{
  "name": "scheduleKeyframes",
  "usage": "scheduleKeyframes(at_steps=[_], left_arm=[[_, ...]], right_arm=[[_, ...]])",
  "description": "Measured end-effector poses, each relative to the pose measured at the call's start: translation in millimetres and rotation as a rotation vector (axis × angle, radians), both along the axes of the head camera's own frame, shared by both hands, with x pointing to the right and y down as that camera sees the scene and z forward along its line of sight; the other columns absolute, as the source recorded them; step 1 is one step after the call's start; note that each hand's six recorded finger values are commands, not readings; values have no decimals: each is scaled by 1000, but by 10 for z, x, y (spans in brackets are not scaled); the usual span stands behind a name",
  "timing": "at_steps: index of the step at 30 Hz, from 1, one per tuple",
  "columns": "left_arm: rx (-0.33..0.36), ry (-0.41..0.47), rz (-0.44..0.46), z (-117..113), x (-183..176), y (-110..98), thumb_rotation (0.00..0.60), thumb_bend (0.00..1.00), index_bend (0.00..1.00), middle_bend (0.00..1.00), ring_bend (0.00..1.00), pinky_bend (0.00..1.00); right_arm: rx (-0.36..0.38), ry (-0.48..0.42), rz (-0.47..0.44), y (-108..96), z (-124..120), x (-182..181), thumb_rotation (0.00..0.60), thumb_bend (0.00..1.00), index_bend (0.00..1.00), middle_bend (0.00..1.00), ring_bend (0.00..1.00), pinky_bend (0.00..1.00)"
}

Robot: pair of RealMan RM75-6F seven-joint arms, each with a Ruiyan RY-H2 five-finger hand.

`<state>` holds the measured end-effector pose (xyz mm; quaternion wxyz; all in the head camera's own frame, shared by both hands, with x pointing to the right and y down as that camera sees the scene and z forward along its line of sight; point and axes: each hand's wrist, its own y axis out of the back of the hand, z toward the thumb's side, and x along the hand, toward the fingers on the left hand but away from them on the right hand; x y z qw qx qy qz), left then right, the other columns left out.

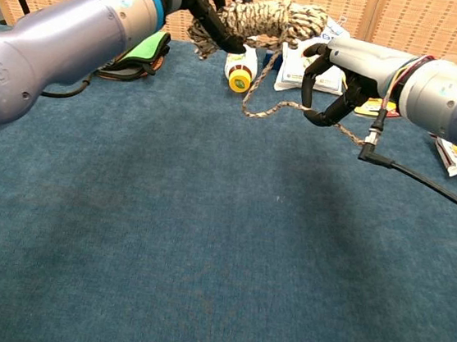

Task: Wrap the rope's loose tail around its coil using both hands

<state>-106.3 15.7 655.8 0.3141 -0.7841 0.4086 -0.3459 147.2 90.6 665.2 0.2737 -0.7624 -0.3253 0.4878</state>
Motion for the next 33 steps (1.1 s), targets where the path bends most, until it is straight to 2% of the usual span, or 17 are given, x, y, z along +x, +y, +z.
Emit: scheduleKeyframes(at_steps=[9,16,25,33], left_arm=[[32,-28,-24,62,166,-69,600,523,658,505,521,700],[55,-77,-20,173,224,-64,600,522,658,505,521,700],[72,-155,17,385,220,2,600,522,658,505,522,700],[77,-184,79,508,310,154,600,522,660,505,523,700]], right_arm=[[-15,-52,-77,252,-242,-75,600,514,744,0,0,0],[-44,-141,-99,430,-491,-174,600,514,744,0,0,0],[13,-244,-82,366,-865,-322,600,514,745,0,0,0],[53,-279,-103,358,-1102,-517,600,514,743,0,0,0]])
